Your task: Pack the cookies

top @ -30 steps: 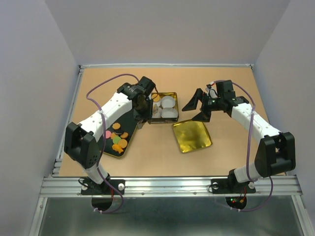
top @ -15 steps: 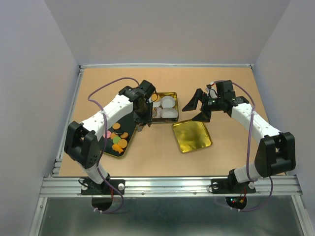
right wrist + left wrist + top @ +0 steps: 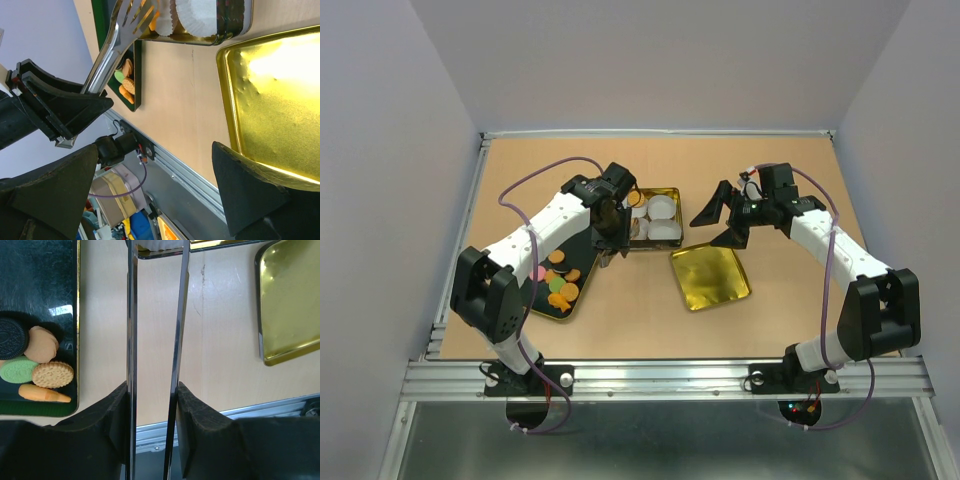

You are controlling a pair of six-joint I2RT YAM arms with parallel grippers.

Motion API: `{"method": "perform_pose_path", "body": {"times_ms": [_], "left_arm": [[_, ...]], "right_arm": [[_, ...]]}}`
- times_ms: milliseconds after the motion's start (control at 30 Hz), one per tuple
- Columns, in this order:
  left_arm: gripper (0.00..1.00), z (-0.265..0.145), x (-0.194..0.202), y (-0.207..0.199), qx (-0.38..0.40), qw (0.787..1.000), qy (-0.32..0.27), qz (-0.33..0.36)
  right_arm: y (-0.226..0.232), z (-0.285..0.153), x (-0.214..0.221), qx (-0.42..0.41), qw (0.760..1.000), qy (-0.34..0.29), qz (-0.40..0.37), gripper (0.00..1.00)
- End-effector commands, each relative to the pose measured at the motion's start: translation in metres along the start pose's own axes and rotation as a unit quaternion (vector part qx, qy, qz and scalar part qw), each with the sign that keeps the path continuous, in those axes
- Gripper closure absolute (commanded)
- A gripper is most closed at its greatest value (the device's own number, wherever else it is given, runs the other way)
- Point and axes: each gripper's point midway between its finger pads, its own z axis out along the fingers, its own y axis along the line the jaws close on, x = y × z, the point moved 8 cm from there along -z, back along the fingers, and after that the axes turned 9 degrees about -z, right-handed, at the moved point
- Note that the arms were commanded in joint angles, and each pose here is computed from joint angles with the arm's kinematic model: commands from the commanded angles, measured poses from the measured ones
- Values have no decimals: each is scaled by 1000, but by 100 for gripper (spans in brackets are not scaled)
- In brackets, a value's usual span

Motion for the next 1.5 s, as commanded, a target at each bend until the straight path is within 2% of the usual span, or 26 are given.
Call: {"method": "perform_pose_path", "body": {"times_ms": [0, 267, 467, 767, 1133, 1467], "left_arm": [[53, -8, -1, -1, 10, 1000, -23, 0], [43, -14, -1, -1, 20, 999, -36, -3], [44, -23, -2, -2, 27, 998, -48, -5], [46, -55, -9, 4, 18, 994, -110, -18], [46, -66, 12, 39, -14, 992, -116, -46], [41, -54, 37, 88, -47, 986, -79, -136]], "right_arm": [[11, -8, -9, -8, 999, -19, -24, 0], [10, -8, -8, -8, 1000, -18, -24, 0], [10, -7, -7, -7, 1000, -18, -23, 0], [9, -7, -6, -7, 1000, -16, -21, 0], [4, -5, -4, -4, 1000, -11, -19, 0], [0, 0, -1, -4, 1000, 1, -11, 0]]}}
